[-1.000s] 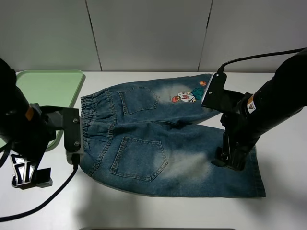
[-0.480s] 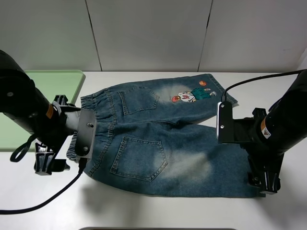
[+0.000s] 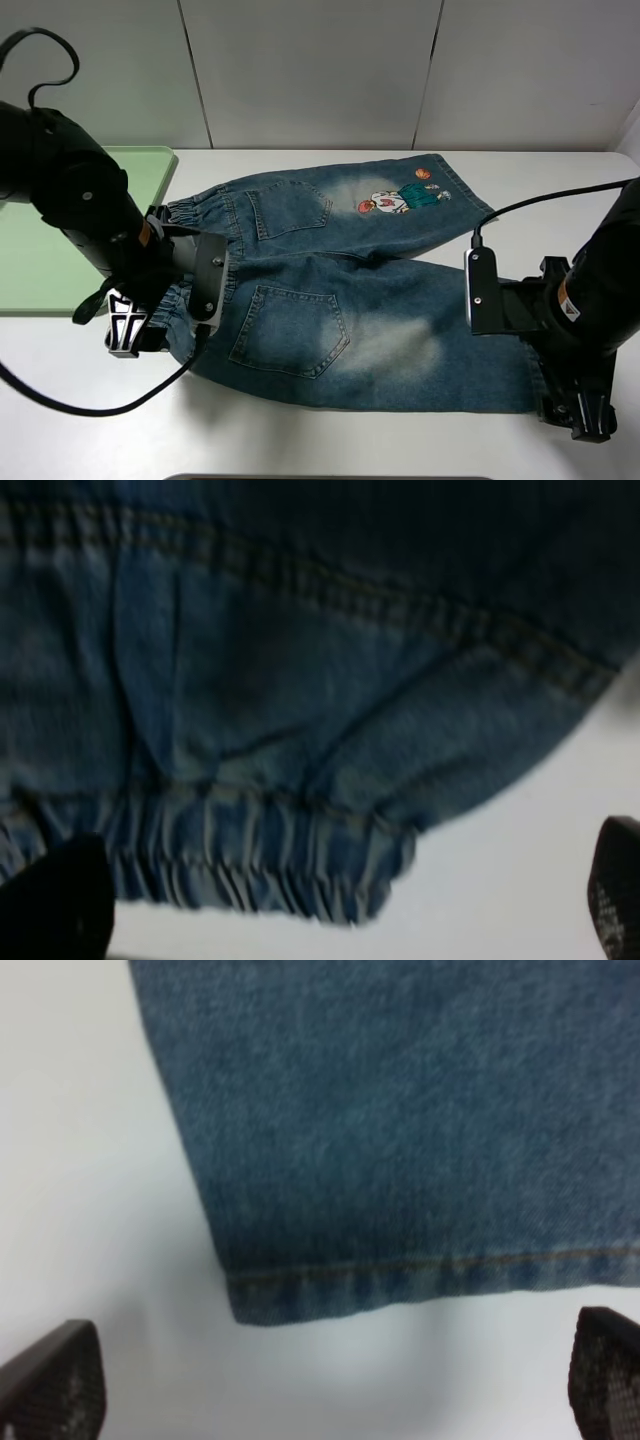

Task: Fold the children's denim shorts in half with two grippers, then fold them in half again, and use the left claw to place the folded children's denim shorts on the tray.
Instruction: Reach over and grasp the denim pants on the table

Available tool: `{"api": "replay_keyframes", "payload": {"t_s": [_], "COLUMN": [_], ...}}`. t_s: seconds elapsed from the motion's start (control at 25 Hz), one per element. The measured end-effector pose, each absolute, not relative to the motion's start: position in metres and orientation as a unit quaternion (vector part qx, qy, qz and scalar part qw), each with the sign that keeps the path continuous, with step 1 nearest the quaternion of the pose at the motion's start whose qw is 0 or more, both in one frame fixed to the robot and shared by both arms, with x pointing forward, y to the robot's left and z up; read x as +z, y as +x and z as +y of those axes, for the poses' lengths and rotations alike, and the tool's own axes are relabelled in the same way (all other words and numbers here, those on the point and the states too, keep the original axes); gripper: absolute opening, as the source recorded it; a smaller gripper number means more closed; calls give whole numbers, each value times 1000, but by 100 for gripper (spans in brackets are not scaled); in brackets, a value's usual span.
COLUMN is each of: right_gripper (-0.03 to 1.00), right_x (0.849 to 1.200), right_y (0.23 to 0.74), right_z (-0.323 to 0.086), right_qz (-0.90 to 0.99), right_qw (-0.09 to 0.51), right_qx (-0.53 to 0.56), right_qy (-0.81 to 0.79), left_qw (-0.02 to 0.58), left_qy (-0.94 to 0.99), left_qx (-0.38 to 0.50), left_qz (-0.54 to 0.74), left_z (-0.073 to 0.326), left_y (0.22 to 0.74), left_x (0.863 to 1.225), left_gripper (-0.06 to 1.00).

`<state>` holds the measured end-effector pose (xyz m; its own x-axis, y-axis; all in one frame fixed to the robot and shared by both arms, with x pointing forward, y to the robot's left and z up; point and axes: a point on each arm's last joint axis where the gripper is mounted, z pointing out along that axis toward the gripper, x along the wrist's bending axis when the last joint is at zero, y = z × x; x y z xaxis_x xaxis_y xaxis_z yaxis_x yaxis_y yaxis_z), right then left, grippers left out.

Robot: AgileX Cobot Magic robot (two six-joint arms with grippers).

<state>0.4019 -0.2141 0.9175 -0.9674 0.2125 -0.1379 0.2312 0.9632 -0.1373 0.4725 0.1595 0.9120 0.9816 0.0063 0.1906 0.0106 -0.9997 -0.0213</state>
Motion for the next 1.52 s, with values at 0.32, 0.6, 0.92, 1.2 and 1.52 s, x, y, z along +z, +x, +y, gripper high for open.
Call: {"api": "replay_keyframes", "payload": {"t_s": [0.32, 0.6, 0.92, 1.2, 1.52], "right_gripper": [70, 70, 70, 70, 70], "right_x": [916, 900, 896, 896, 896], "right_y": [400, 382, 381, 384, 389], "right_z": [-215, -225, -224, -220, -214], "right_qz": [989, 990, 991, 992, 993], "right_qw": [58, 39, 52, 67, 94], "right_qx": [-78, -85, -64, -39, -5], "right_qy": [112, 105, 101, 102, 74], "left_qw": [24, 38, 52, 57, 57], "left_qy": [-997, -997, -997, -997, -997], "left_qx": [-74, -54, -33, -27, -27], "left_qz": [9, 31, 40, 44, 45], "left_z": [151, 151, 152, 152, 152], "left_y": [485, 485, 484, 484, 484], "left_x": [893, 880, 868, 864, 864], "left_gripper": [92, 92, 92, 91, 91]}}
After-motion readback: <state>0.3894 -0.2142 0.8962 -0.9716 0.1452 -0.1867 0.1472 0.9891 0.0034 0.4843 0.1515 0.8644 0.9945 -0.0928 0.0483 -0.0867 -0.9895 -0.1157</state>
